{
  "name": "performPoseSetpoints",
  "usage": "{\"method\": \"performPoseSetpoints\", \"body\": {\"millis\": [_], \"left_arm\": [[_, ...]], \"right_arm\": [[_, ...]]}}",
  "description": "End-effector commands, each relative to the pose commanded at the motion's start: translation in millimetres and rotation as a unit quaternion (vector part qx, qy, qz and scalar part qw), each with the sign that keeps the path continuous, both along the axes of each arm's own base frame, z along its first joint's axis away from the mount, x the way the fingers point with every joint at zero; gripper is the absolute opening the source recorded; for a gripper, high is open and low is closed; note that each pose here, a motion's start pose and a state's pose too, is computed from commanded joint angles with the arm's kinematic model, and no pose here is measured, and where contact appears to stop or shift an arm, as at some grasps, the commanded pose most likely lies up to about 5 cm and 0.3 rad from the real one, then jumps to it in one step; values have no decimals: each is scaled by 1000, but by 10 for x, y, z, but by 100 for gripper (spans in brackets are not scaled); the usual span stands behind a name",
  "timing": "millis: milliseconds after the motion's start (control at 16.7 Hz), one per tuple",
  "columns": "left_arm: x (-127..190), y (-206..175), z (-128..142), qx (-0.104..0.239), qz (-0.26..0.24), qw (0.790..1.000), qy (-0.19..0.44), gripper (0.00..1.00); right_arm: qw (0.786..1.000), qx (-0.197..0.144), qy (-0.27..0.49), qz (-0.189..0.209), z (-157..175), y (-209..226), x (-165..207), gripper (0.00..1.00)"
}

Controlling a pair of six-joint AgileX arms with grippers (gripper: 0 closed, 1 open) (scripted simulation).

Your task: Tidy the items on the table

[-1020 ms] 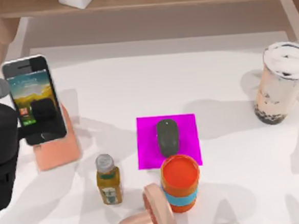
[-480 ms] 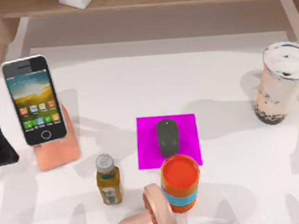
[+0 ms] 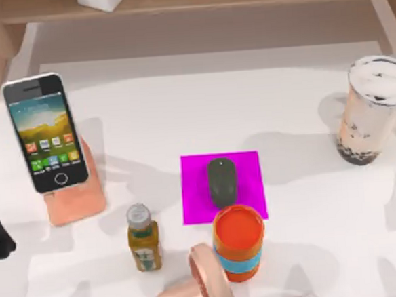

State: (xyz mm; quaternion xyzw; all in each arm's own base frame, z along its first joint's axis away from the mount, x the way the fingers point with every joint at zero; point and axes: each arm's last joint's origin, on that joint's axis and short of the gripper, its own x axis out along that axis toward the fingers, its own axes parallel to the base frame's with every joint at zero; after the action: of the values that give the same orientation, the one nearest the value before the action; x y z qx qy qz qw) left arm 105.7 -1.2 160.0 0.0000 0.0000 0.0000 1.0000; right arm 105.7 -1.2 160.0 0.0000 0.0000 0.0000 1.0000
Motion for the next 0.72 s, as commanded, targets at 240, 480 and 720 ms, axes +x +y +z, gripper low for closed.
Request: {"method": "performPoseSetpoints", "body": {"millis": [240,480,720], "left_arm": [[0,0,0,0,0,1000,0,100],[0,0,0,0,0,1000,0,100],[0,0,0,0,0,1000,0,100]], "right_arm": [[1000,0,0,0,0,0,0,100],[1000,3,13,7,-74,8,46,100],[998,9,46,31,-268,49,152,100]]}}
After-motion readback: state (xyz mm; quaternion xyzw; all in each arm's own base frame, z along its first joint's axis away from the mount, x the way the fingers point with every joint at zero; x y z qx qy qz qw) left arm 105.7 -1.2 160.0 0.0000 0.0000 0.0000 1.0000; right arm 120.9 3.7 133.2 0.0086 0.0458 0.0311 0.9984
